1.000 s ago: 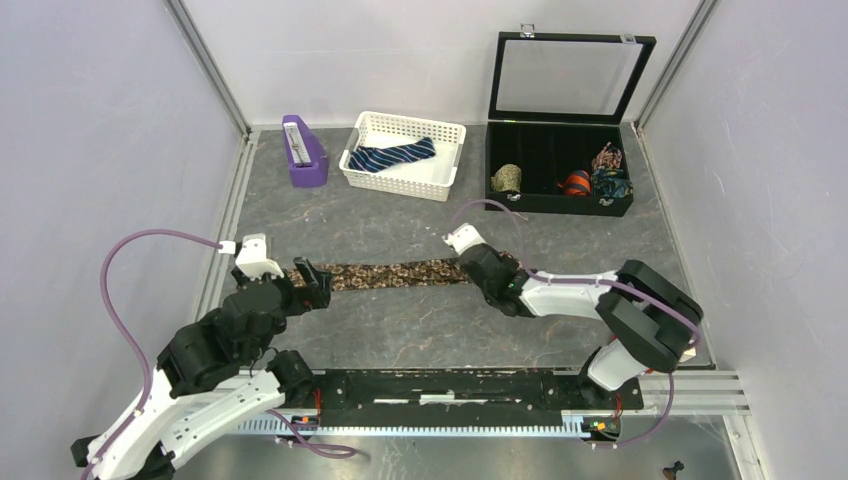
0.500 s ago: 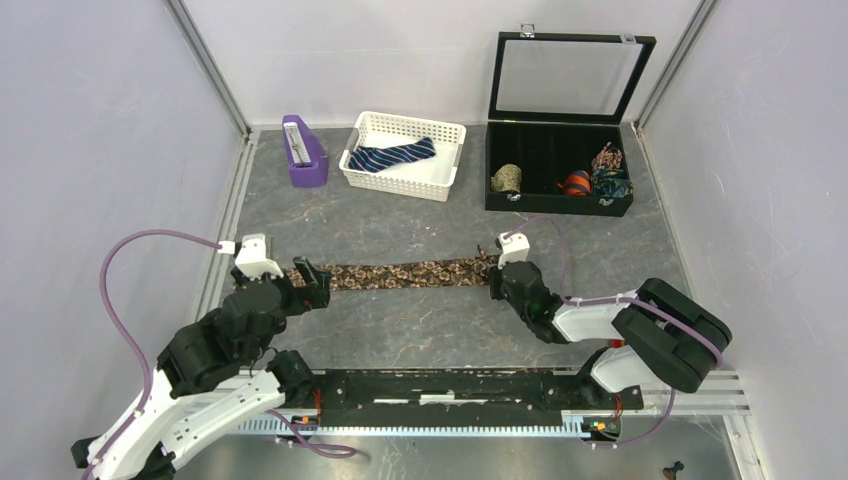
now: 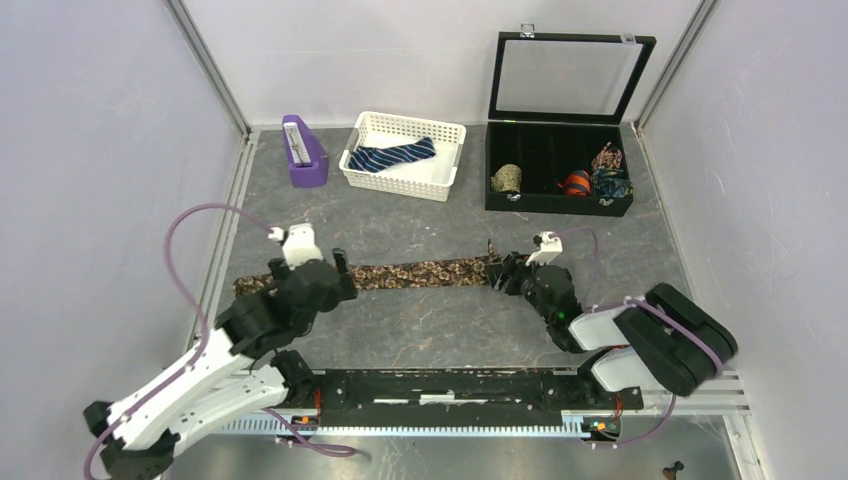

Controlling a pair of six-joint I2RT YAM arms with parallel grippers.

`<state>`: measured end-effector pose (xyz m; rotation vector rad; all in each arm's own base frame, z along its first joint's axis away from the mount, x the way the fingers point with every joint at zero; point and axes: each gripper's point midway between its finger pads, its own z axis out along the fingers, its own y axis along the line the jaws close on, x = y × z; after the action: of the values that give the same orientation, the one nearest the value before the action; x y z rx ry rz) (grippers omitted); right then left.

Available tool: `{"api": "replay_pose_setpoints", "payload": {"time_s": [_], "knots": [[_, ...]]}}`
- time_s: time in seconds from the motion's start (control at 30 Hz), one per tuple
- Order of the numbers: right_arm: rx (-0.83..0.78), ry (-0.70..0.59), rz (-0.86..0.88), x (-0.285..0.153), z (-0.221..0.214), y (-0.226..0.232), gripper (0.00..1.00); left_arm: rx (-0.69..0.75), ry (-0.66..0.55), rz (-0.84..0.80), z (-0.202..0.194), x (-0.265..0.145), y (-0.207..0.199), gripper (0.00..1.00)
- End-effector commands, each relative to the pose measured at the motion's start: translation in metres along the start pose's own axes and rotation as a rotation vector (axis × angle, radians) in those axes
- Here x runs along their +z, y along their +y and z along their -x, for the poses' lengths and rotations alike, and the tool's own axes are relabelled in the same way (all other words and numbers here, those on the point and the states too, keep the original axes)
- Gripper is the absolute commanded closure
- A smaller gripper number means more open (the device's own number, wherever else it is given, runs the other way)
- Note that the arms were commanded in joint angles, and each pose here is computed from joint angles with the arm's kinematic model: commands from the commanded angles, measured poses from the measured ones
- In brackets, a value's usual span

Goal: Roll the ties
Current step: Flatten out the tie at the center of the board.

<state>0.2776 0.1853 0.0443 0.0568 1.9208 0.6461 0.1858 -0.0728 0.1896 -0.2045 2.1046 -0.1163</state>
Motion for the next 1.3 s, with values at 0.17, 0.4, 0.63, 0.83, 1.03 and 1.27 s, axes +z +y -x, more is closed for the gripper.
{"api": "replay_pose_setpoints", "payload": {"time_s": [0.17,0.4,0.63,0.83,1.03,1.27], "knots": [[-0.117,-0.026,-0.186,-0.028,0.028,-0.037,0.06,-0.086,0.066,0.066,-0.034,0.045,-0.023,0.02],[-0.180,-0.082,-0.148,-0.042,0.056,-0.024,0.28,-0.087,0.182,0.062,-0.071,0.079,-0.031,0.12],[-0.193,0.072,0.067,-0.028,0.039,0.025,0.46,-0.132,0.207,0.045,-0.085,0.105,-0.034,0.21],[-0.270,0.326,0.272,0.009,-0.004,0.084,0.48,-0.140,0.199,0.088,-0.087,0.125,-0.028,0.26],[-0.305,0.378,0.221,0.039,-0.022,0.072,0.48,-0.145,0.217,0.087,-0.098,0.140,-0.025,0.30],[-0.247,0.464,0.072,0.034,-0.052,0.015,0.52,-0.124,0.259,0.033,-0.110,0.152,-0.038,0.41]]}}
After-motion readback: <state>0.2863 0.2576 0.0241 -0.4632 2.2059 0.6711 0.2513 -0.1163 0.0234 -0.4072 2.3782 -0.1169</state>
